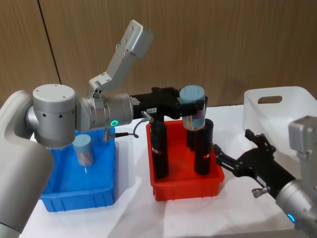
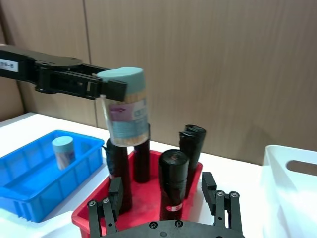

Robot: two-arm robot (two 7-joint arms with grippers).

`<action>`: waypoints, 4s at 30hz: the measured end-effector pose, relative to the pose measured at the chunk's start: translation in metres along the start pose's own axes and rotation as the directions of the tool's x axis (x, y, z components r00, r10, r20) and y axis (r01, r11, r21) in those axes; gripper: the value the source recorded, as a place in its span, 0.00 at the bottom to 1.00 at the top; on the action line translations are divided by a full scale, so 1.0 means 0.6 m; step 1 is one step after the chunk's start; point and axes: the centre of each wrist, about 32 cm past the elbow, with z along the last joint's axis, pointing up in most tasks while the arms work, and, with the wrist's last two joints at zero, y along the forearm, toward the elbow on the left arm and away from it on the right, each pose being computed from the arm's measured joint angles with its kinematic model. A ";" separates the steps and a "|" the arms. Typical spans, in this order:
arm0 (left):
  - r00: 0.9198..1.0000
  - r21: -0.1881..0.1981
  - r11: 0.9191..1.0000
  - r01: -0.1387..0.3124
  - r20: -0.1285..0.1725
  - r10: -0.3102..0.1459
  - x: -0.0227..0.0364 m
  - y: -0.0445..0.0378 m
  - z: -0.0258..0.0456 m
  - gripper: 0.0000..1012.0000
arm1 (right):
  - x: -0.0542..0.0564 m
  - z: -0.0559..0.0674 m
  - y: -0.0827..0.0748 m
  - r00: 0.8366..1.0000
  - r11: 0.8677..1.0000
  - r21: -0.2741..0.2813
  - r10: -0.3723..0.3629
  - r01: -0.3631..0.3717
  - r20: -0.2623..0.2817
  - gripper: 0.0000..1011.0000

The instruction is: Pick the cotton swabs from the blue box and place them into the white box.

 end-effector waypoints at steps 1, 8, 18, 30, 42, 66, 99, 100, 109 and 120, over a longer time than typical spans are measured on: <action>1.000 0.000 1.000 0.001 0.000 -0.001 0.0001 0.000 0.000 0.65 | 0.001 0.002 0.003 1.000 1.000 0.000 0.006 -0.006 0.003 0.99; 1.000 0.002 1.000 0.003 0.002 -0.003 0.0005 -0.001 0.002 0.66 | 0.003 0.015 0.022 0.998 0.998 -0.021 0.056 -0.056 0.013 0.99; 1.000 0.003 1.000 0.005 0.002 -0.005 0.0009 -0.002 0.003 0.65 | 0.005 0.019 0.031 0.998 0.998 -0.027 0.065 -0.065 0.009 0.99; 1.000 0.003 1.000 0.006 0.002 -0.006 0.0010 -0.002 0.003 0.66 | 0.013 0.021 0.045 0.998 0.998 -0.036 0.050 -0.051 -0.027 0.99; 1.000 0.003 1.000 0.006 0.003 -0.006 0.0012 -0.002 0.004 0.66 | 0.022 0.023 0.063 0.997 0.998 -0.032 0.061 -0.063 -0.040 0.99; 1.000 0.003 1.000 0.006 0.003 -0.006 0.0012 -0.002 0.004 0.66 | 0.029 0.032 0.096 0.986 0.989 -0.004 0.147 -0.148 -0.077 0.99; 1.000 0.003 1.000 0.006 0.003 -0.006 0.0012 -0.002 0.004 0.66 | 0.026 0.034 0.139 0.981 0.982 -0.013 0.189 -0.190 -0.045 0.99; 1.000 0.003 1.000 0.006 0.003 -0.006 0.0012 -0.002 0.004 0.66 | 0.027 0.034 0.141 0.981 0.982 -0.014 0.188 -0.189 -0.044 0.99; 1.000 0.003 1.000 0.006 0.003 -0.006 0.0012 -0.002 0.004 0.66 | 0.030 0.033 0.149 0.982 0.983 -0.013 0.184 -0.184 -0.042 0.92; 1.000 0.002 1.000 0.006 0.003 -0.006 0.0012 -0.002 0.004 0.65 | 0.034 0.034 0.154 0.983 0.983 -0.006 0.182 -0.182 -0.041 0.66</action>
